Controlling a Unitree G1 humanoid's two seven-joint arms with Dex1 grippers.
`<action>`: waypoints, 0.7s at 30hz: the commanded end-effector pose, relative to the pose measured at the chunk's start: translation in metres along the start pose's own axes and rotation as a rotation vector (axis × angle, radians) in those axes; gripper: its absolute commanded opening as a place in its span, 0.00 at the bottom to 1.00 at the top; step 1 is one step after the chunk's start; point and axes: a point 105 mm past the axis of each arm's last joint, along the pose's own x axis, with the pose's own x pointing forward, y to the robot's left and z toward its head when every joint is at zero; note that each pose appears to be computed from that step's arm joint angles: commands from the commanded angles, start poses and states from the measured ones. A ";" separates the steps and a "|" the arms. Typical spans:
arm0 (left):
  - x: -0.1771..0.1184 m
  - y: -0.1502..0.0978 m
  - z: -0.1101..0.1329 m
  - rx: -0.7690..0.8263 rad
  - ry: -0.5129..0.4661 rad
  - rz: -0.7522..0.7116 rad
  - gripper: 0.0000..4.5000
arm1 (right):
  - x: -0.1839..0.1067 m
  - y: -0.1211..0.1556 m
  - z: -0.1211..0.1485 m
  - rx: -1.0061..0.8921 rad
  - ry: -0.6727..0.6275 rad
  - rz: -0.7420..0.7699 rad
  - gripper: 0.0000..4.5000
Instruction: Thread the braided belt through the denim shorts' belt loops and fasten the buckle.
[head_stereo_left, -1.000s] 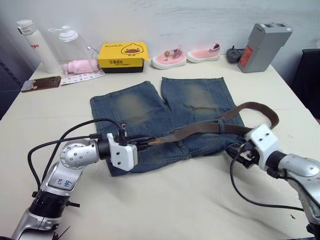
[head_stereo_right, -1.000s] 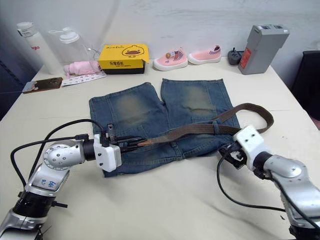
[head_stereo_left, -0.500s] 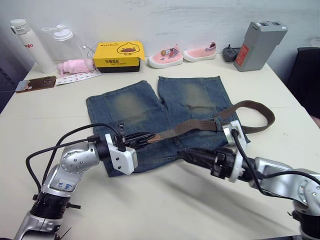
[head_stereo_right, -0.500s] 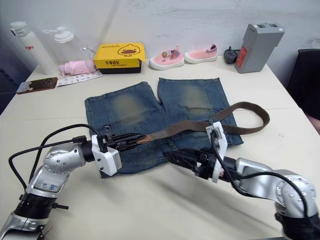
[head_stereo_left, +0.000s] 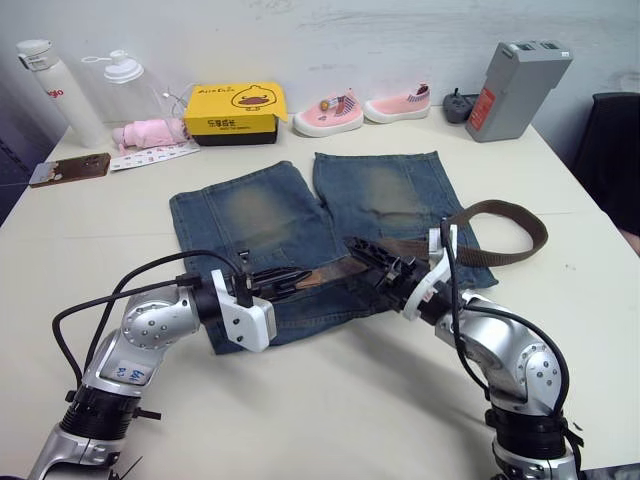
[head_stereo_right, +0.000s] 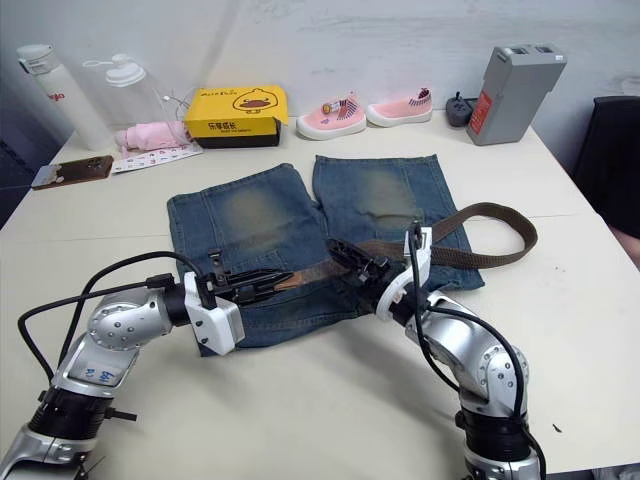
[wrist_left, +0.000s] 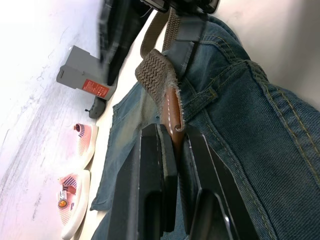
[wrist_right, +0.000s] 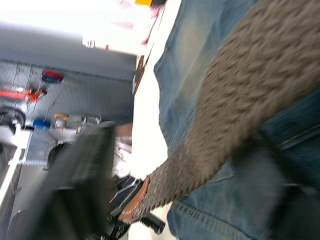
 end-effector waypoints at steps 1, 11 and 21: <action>0.001 0.008 0.008 0.063 -0.016 0.012 0.00 | -0.001 0.018 -0.002 -0.014 0.005 0.070 0.28; 0.006 0.006 0.006 -0.001 -0.021 0.005 0.35 | 0.000 0.022 0.003 0.001 -0.022 0.076 0.00; -0.027 0.002 -0.001 -0.679 0.028 0.059 0.75 | -0.030 -0.006 0.078 -0.074 -0.263 0.024 0.00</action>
